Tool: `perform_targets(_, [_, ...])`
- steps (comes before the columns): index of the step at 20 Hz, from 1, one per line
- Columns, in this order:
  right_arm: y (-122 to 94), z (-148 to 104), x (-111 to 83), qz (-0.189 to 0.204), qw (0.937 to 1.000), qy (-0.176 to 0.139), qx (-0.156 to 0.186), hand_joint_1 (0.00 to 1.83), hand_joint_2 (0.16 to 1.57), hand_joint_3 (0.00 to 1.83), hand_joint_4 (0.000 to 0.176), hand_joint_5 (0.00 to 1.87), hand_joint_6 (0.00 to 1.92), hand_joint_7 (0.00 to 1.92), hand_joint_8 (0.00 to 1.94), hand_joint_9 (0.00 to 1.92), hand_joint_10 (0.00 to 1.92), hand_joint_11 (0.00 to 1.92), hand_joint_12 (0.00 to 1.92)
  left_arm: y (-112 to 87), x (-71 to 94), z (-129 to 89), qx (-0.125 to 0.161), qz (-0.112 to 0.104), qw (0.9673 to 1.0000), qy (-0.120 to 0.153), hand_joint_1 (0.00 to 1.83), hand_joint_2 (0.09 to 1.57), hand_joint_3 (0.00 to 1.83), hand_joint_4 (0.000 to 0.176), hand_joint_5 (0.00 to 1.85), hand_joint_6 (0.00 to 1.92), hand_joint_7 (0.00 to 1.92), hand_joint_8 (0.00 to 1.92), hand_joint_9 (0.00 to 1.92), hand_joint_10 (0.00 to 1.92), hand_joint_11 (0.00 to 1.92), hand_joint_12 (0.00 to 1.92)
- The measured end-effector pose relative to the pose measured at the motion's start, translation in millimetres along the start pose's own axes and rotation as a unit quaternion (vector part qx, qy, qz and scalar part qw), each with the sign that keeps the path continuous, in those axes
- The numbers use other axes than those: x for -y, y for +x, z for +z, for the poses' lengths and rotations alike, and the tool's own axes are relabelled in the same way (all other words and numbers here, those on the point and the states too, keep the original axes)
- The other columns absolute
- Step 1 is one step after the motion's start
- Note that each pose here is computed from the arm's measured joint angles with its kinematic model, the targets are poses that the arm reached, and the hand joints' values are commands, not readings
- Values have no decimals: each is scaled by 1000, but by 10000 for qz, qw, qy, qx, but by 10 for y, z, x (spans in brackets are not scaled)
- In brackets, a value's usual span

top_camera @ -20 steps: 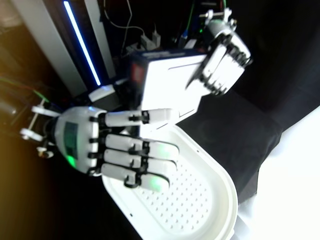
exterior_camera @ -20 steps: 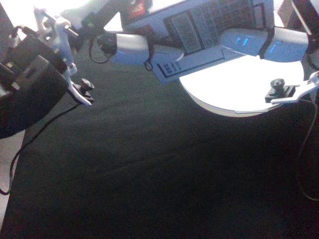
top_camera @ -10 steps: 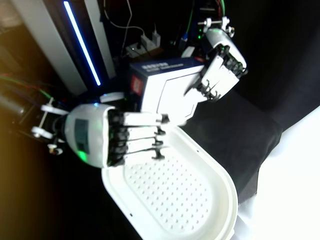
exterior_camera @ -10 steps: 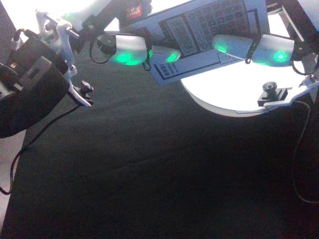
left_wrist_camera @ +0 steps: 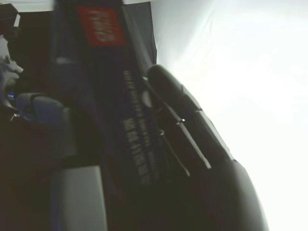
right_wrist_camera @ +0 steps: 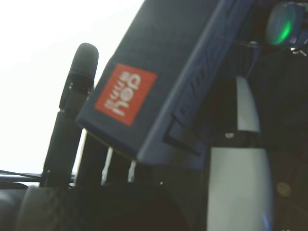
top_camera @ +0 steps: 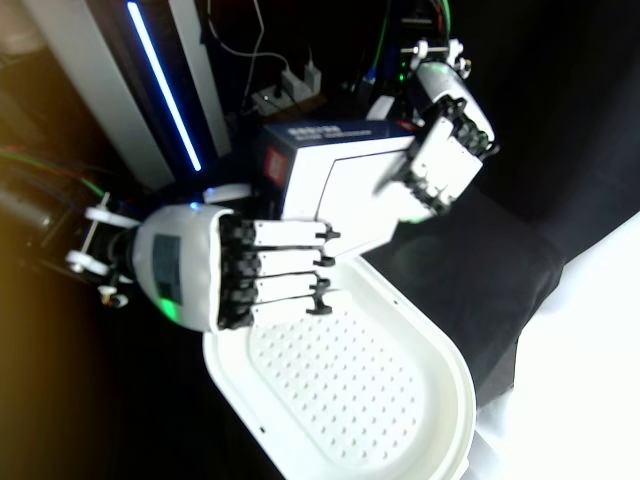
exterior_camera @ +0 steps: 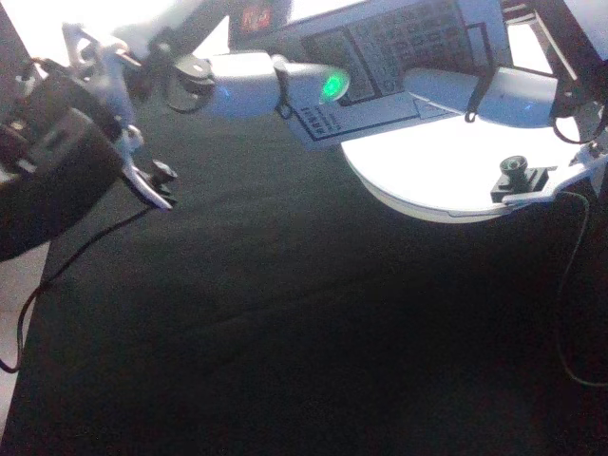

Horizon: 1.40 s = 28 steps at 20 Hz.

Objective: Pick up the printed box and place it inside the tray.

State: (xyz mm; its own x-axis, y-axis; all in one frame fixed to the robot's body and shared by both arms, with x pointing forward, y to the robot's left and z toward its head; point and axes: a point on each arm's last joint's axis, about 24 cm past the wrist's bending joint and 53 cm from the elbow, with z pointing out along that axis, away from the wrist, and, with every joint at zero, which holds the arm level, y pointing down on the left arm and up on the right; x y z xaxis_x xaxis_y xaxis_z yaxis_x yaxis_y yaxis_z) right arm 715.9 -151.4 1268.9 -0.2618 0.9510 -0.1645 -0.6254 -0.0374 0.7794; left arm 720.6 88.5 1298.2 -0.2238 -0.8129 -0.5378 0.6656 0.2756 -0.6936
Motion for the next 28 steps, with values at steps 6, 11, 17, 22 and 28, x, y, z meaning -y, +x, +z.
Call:
perform_targets(6, [-569, 3, -184, -321, 9981, -167, 507, 1162, 1111, 0, 0, 983, 966, 1222, 805, 1264, 1100, 1117, 1489, -432, -183, -292, 407, 33, 9988, -279, 531, 1013, 3, 45, 233, 0, 263, 1, 303, 1, 0, 696])
perform_targets(11, [-807, -41, -380, -343, 9947, -426, 871, 1143, 1144, 0, 0, 916, 1084, 1074, 1200, 1150, 1443, 1057, 1731, -534, -289, -504, 606, -9, 9974, -398, 626, 905, 0, 46, 317, 13, 377, 21, 343, 9, 0, 779])
perform_targets(17, [-926, -97, -523, -419, 9893, -701, 1213, 1144, 1164, 0, 0, 881, 1133, 1036, 1211, 1108, 1322, 984, 1660, -528, -389, -621, 678, -83, 9962, -547, 570, 928, 3, 18, 239, 1, 329, 2, 314, 2, 0, 690])
perform_targets(22, [-968, -105, -458, -427, 9866, -693, 1411, 1246, 1113, 0, 0, 900, 986, 1127, 949, 1213, 989, 1076, 1445, -567, -426, -717, 767, -88, 9952, -596, 600, 927, 0, 22, 262, 4, 306, 1, 312, 2, 0, 714])
perform_targets(28, [-906, -108, -359, -359, 9877, -566, 1412, 860, 904, 0, 166, 94, 23, 254, 26, 280, 65, 62, 802, -505, -443, -750, 697, -107, 9955, -636, 633, 924, 1, 46, 238, 1, 325, 4, 316, 2, 0, 665])
